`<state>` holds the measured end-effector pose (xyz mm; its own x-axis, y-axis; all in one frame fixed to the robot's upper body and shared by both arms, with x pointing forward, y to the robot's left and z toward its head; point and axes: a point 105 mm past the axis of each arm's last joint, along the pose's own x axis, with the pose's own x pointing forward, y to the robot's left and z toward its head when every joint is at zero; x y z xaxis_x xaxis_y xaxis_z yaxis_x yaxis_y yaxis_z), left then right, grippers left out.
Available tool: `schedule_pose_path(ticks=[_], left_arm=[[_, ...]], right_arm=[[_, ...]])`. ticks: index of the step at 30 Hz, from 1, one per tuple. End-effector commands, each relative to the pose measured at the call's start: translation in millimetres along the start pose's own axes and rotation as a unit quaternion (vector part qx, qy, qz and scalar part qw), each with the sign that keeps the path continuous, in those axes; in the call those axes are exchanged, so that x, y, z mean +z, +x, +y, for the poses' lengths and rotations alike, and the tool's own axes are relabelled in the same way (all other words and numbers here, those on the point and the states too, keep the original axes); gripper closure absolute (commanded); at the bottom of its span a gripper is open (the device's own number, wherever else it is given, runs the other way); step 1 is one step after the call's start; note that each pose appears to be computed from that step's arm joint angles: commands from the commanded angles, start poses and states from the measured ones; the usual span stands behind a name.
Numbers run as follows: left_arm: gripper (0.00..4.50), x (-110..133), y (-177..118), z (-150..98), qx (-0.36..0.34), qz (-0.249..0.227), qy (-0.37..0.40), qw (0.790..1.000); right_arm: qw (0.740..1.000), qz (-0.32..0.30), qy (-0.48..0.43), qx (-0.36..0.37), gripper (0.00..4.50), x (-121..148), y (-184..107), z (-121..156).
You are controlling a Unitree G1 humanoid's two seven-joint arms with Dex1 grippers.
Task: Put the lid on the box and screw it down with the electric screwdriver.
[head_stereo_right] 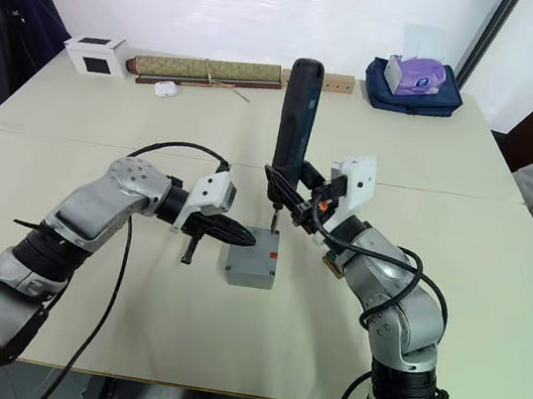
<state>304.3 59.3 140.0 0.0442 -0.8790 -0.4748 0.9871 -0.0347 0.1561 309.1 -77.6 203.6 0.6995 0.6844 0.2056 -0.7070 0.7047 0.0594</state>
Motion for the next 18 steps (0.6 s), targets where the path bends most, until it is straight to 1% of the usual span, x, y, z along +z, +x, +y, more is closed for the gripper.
schedule_pose_path(ticks=[1, 9, 15, 18], left_arm=[[4.50, -12.0, 1.7, -2.5, -0.003, 0.022, -0.017, 1.000], [4.50, -13.1, -2.5, -0.7, 0.000, 0.029, -0.018, 0.999], [4.50, -14.1, -4.0, 0.5, -0.001, 0.033, -0.018, 0.999], [4.50, -16.8, -2.8, -1.7, -0.004, 0.035, -0.020, 0.999]], right_arm=[[0.999, -0.012, -0.030, 0.001, 2.68, 3.1, -0.3, -0.5], [0.997, -0.006, -0.062, -0.043, 2.68, -8.3, -5.4, -17.3], [0.998, 0.017, -0.055, -0.021, 2.68, -22.4, -10.1, -6.9], [0.998, 0.042, -0.043, -0.009, 2.68, -39.7, -16.3, 4.3]])
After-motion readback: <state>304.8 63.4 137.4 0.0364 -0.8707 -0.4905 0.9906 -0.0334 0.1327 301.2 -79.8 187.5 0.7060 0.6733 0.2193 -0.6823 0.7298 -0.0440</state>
